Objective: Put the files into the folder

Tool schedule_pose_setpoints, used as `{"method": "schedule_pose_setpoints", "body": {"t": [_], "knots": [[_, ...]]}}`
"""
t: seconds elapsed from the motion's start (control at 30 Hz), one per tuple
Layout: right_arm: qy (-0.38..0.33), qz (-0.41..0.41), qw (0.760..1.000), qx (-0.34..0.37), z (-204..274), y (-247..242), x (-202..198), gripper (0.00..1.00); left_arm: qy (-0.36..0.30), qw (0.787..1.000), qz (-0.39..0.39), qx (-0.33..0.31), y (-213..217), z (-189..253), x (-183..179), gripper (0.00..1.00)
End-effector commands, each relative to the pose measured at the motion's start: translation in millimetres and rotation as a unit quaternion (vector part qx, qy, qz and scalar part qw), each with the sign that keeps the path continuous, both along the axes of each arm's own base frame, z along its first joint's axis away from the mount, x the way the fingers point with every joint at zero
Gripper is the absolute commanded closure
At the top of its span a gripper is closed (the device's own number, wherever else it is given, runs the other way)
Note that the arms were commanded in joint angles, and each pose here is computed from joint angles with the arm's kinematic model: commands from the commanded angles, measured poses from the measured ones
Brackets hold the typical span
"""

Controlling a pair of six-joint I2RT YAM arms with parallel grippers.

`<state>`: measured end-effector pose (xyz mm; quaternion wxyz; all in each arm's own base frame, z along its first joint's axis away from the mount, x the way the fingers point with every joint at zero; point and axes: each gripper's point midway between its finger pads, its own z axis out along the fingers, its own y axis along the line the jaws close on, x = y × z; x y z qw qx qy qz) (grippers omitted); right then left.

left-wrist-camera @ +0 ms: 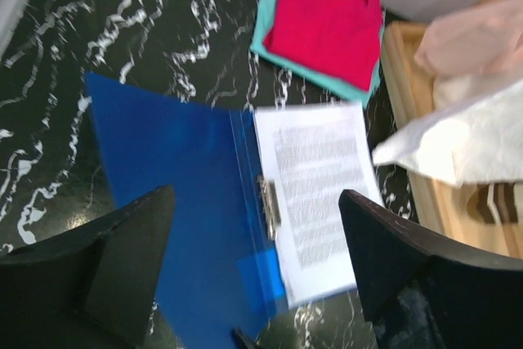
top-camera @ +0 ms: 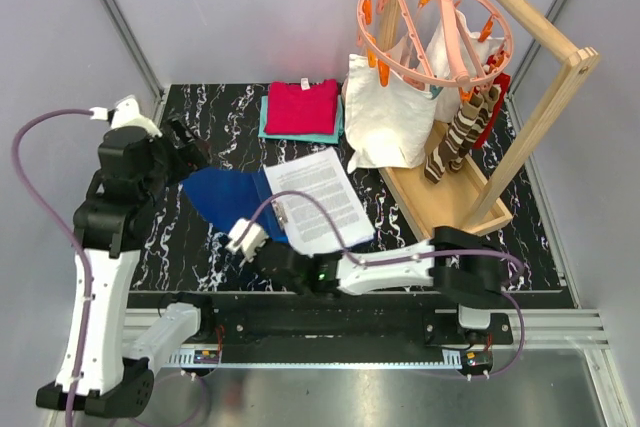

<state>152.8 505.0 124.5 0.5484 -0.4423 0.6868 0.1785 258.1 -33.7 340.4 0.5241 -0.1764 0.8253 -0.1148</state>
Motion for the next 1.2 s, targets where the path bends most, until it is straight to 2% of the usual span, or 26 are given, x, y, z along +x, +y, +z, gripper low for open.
{"method": "schedule_pose_setpoints", "body": {"t": [0.0,0.17,0.2,0.23,0.3,0.37,0.4,0.53,0.6,0.77,0.9,0.93,0.97,1.0,1.03,1.07,1.1,1.17], "knots": [[0.222,0.058,0.947,0.226,81.1,0.2,-22.4,1.0,-0.085,0.994,0.075,0.011,30.1,54.0,-19.5,0.1],[0.286,0.102,0.913,0.272,102.8,1.8,-33.5,1.0,-0.106,0.991,0.08,0.018,34.4,63.6,-23.4,0.07],[0.309,0.122,0.897,0.291,109.7,3.6,-41.2,1.0,-0.104,0.992,0.074,0.017,32.1,61.5,-22.0,0.08],[0.325,0.121,0.892,0.291,99.5,-0.8,-42.0,1.0,-0.101,0.992,0.07,0.016,30.7,59.0,-21.3,0.08],[0.371,0.125,0.861,0.324,98.9,-6.3,-33.9,1.0,-0.094,0.993,0.066,0.017,29.2,52.6,-19.2,0.08],[0.411,0.096,0.845,0.329,71.0,-21.6,-13.7,1.0,-0.092,0.993,0.065,0.022,29.5,49.4,-18.8,0.07],[0.43,0.098,0.829,0.344,72.7,-25.4,-11.6,1.0,-0.088,0.994,0.066,0.023,29.7,46.6,-17.9,0.07],[0.465,0.036,0.818,0.337,37.0,-47.5,15.9,1.0,-0.079,0.995,0.058,0.021,25.9,35.9,-10.8,0.08],[0.492,0.004,0.794,0.357,26.3,-60.5,37.8,1.0,-0.066,0.997,0.047,0.015,20.2,26.5,-4.4,0.08],[0.572,-0.086,0.761,0.293,-28.1,-71.3,73.0,1.0,-0.038,0.999,0.022,0.008,8.7,9.3,6.4,0.08],[0.632,-0.087,0.729,0.249,-53.8,-76.7,82.2,1.0,-0.021,1.0,0.004,0.007,2.0,-2.2,13.2,0.08],[0.63,-0.081,0.732,0.248,-47.3,-72.4,97.1,1.0,-0.016,1.0,0.001,0.008,1.0,-5.6,13.8,0.08],[0.635,-0.079,0.735,0.224,-64.9,-73.2,97.7,1.0,-0.01,1.0,-0.005,0.006,-1.1,-9.3,14.6,0.08],[0.653,-0.084,0.725,0.202,-72.9,-76.9,95.6,1.0,-0.007,1.0,-0.009,0.005,-2.9,-11.7,14.8,0.08],[0.649,-0.079,0.73,0.2,-68.4,-72.6,104.1,1.0,-0.004,1.0,-0.013,0.004,-4.2,-16.4,15.6,0.08],[0.64,-0.077,0.742,0.185,-76.1,-75.3,110.3,1.0,0.0,1.0,-0.023,0.0,-8.4,-19.3,15.2,0.07],[0.644,-0.102,0.742,0.156,-86.2,-82.2,108.5,1.0,0.004,1.0,-0.029,-0.002,-10.7,-22.7,16.4,0.06],[0.614,-0.092,0.772,0.136,-77.6,-79.3,120.1,0.95,0.015,0.998,-0.053,-0.006,-18.6,-29.4,17.5,0.06]]}}
